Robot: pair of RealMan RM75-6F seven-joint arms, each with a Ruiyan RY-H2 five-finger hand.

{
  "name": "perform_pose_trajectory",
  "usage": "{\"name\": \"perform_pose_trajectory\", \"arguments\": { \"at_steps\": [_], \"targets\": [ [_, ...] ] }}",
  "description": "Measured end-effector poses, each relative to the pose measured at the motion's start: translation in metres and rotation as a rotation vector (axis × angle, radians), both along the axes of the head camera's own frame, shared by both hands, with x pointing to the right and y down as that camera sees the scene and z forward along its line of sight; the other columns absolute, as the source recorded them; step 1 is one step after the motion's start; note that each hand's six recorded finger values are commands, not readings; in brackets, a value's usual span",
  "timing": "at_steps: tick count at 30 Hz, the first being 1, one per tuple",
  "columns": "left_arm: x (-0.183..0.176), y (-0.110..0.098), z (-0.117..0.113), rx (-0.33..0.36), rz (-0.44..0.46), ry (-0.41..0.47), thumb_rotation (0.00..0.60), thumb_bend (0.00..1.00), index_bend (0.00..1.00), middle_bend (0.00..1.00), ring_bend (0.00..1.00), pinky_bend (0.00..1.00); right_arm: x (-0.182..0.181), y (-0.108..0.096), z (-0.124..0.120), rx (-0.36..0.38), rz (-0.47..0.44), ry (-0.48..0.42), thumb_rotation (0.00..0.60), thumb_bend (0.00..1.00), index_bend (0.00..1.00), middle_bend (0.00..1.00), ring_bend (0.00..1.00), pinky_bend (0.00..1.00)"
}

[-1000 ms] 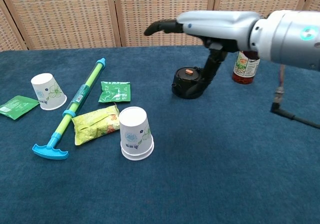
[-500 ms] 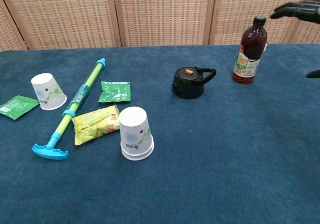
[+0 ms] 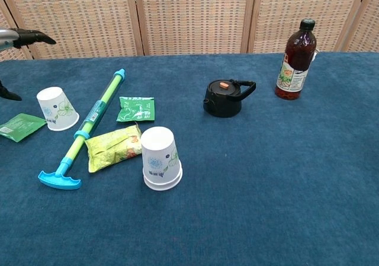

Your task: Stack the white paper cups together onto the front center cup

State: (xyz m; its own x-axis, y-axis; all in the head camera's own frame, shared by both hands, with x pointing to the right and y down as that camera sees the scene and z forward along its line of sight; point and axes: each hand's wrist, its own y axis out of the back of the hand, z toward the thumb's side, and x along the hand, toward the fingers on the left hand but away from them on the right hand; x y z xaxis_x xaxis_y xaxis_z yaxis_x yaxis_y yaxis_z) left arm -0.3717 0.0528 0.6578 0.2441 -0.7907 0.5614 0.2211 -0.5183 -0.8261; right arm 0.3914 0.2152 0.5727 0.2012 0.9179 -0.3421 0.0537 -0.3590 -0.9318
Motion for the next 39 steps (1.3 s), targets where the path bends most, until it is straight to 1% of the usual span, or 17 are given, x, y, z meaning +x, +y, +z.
{"name": "perform_pose_trajectory", "arguments": {
  "at_steps": [3,6,12,15,19,22,25,27,30,32,35,37,39],
  "targets": [
    [0.01,-0.007,0.021,-0.038,-0.004,0.009,0.6,0.0,0.1,0.01,0.07,0.19,0.006,0.005,-0.002,0.01,0.025,0.018,0.6,0.0,0.0,0.0,0.0,0.0],
    [0.018,-0.012,0.035,-0.068,-0.017,0.022,0.6,0.0,0.15,0.04,0.1,0.22,0.009,0.005,-0.003,0.012,0.034,0.023,0.6,0.0,0.0,0.0,0.0,0.0],
    [0.017,-0.018,0.049,-0.112,-0.072,0.041,0.6,0.0,0.22,0.12,0.17,0.28,0.016,0.002,-0.009,0.029,0.058,0.016,0.6,0.0,0.0,0.0,0.0,0.0],
    [0.016,-0.021,0.052,-0.113,-0.089,0.048,0.6,0.0,0.25,0.15,0.19,0.29,0.017,0.001,-0.011,0.034,0.063,0.015,0.6,0.0,0.0,0.0,0.0,0.0],
    [0.01,-0.023,0.053,-0.112,-0.1,0.037,0.6,0.0,0.26,0.17,0.22,0.34,0.018,0.001,-0.012,0.038,0.069,0.013,0.6,0.0,0.0,0.0,0.0,0.0],
    [0.004,-0.023,0.055,-0.134,-0.125,0.032,0.6,0.0,0.28,0.18,0.24,0.39,0.019,0.0,-0.012,0.041,0.073,0.013,0.6,0.0,0.0,0.0,0.0,0.0],
    [0.0,-0.023,0.058,-0.156,-0.151,0.042,0.6,0.01,0.33,0.22,0.27,0.42,0.019,-0.001,-0.013,0.048,0.077,0.011,0.6,0.0,0.0,0.0,0.0,0.0],
    [-0.001,-0.024,0.059,-0.16,-0.162,0.051,0.6,0.03,0.35,0.23,0.29,0.43,0.02,-0.001,-0.013,0.05,0.08,0.01,0.6,0.0,0.0,0.0,0.0,0.0],
    [0.001,-0.025,0.061,-0.162,-0.169,0.063,0.6,0.09,0.38,0.26,0.31,0.45,0.02,-0.002,-0.014,0.052,0.082,0.007,0.6,0.0,0.0,0.0,0.0,0.0],
    [0.002,-0.027,0.062,-0.156,-0.167,0.063,0.6,0.14,0.43,0.3,0.35,0.47,0.02,-0.002,-0.015,0.053,0.084,0.002,0.6,0.0,0.0,0.0,0.0,0.0],
    [0.003,-0.028,0.064,-0.149,-0.165,0.063,0.6,0.2,0.52,0.37,0.42,0.52,0.02,-0.002,-0.015,0.055,0.086,0.0,0.6,0.0,0.0,0.0,0.0,0.0],
    [0.004,-0.028,0.065,-0.145,-0.161,0.057,0.6,0.21,0.55,0.4,0.44,0.54,0.021,-0.002,-0.016,0.059,0.088,-0.001,0.6,0.0,0.0,0.0,0.0,0.0],
    [0.004,-0.027,0.065,-0.151,-0.163,0.057,0.6,0.21,0.56,0.41,0.44,0.54,0.021,-0.002,-0.017,0.061,0.089,-0.003,0.6,0.0,0.0,0.0,0.0,0.0]
  ]
}}
